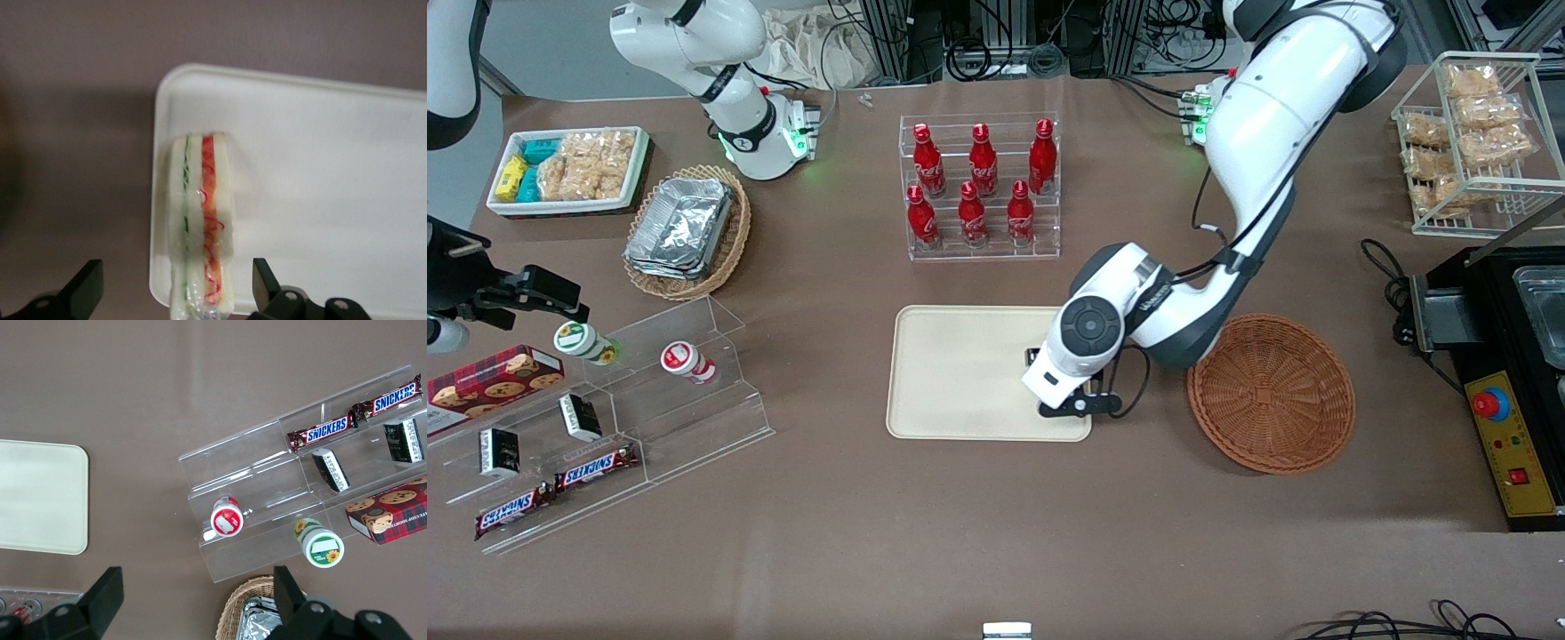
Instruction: Place sandwich from basket to tray
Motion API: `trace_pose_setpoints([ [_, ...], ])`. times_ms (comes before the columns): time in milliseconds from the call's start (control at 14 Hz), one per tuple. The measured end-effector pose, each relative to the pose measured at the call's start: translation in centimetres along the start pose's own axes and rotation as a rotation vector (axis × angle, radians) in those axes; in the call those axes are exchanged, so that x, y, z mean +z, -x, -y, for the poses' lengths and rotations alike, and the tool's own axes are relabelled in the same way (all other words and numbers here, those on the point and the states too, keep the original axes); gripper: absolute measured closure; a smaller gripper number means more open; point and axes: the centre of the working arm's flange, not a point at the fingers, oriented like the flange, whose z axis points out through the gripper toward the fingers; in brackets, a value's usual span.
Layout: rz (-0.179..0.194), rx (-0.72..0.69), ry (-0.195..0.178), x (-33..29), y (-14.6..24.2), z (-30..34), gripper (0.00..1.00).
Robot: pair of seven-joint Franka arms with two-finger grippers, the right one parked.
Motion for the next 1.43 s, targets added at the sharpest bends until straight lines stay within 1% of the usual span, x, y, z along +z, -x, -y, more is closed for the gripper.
trace_pose_setpoints([
  [214, -0.080, -0.059, 0.026, -6.5, -2.0, 3.6, 0.00],
  [286, -0.095, -0.075, 0.022, -8.5, -2.2, 4.8, 0.00],
  [429, -0.110, -0.112, -0.002, -12.2, -2.3, 7.5, 0.00],
  [643, -0.137, -0.189, -0.026, -17.0, -2.6, 12.8, 0.00],
  [786, -0.144, -0.221, -0.032, -18.7, -2.1, 15.8, 0.00],
  [929, -0.133, -0.233, -0.025, -19.7, -0.9, 17.9, 0.00],
  [1000, -0.131, -0.234, -0.027, -20.1, -0.2, 18.8, 0.00],
  [1214, -0.138, -0.208, -0.050, -21.1, 2.1, 20.8, 0.00],
  [1429, -0.145, -0.183, -0.084, -21.3, 4.3, 21.5, 0.00],
])
